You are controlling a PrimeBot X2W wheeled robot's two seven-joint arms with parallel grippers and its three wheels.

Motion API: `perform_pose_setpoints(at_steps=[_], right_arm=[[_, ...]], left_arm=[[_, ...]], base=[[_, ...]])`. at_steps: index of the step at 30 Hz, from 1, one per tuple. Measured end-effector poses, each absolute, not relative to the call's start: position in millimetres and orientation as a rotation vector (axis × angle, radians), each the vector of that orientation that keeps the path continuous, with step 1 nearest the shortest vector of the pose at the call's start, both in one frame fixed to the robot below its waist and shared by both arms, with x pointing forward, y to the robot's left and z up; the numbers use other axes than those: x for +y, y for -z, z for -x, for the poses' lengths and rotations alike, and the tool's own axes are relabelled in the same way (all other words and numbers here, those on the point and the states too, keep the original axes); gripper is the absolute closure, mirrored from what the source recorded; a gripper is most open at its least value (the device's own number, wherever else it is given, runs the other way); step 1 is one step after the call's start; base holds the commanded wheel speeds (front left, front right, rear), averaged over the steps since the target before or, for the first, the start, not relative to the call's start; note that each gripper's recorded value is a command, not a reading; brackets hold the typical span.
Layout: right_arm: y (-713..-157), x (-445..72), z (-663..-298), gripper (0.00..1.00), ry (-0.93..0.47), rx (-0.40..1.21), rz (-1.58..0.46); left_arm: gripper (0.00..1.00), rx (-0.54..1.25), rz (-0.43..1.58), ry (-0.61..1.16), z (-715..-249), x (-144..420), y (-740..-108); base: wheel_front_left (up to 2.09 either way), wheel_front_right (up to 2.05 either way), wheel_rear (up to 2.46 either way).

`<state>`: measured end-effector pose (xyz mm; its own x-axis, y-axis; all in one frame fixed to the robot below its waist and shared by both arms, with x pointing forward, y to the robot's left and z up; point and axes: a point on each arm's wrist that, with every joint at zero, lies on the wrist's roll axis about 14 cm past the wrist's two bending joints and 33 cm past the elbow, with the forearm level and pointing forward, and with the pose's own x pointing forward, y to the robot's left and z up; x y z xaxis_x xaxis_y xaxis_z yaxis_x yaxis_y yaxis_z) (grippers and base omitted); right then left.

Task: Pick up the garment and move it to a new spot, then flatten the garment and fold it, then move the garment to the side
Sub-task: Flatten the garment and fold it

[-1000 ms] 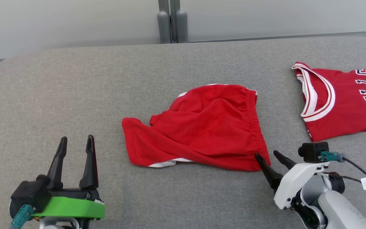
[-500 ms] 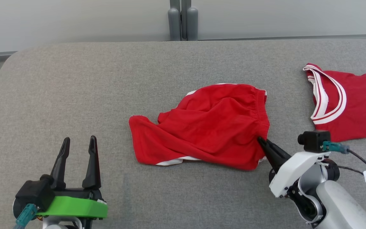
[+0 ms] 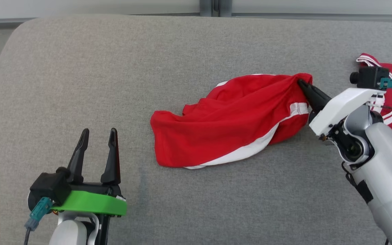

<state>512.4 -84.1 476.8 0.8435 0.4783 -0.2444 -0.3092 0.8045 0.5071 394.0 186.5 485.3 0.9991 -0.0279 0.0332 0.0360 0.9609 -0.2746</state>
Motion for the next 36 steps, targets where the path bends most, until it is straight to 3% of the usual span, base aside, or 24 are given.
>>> perform_pose_setpoints(at_steps=[8, 9, 10, 11, 19, 26, 36], right_arm=[[-450, -72, -549, 1.0, -0.413, 0.444, -0.483], [-443, -70, -548, 0.8, -0.411, 0.465, -0.475], [-438, -69, -548, 0.52, -0.411, 0.477, -0.465], [-436, -67, -546, 0.0, -0.412, 0.482, -0.464], [-458, -65, -526, 0.0, -0.441, 0.368, -0.433], [-502, -99, -492, 0.0, -0.42, 0.131, -0.42], [-501, -153, -428, 0.0, -0.26, 0.037, -0.483]], left_arm=[[0.0, 0.016, 0.271, -0.009, -399, 198, -468], [0.0, 0.023, 0.27, -0.017, -398, 200, -466], [0.0, 0.028, 0.269, -0.023, -397, 202, -465], [0.0, 0.031, 0.269, -0.026, -395, 203, -464], [0.0, 0.013, 0.265, -0.028, -382, 205, -472], [0.0, -0.013, 0.273, 0.02, -374, 191, -483], [0.0, -0.014, 0.301, 0.141, -377, 150, -487]], base=[[0.0, 0.0, 0.0], [0.0, 0.0, 0.0], [0.0, 0.0, 0.0], [0.0, 0.0, 0.0], [0.0, 0.0, 0.0], [0.0, 0.0, 0.0], [0.0, 0.0, 0.0]])
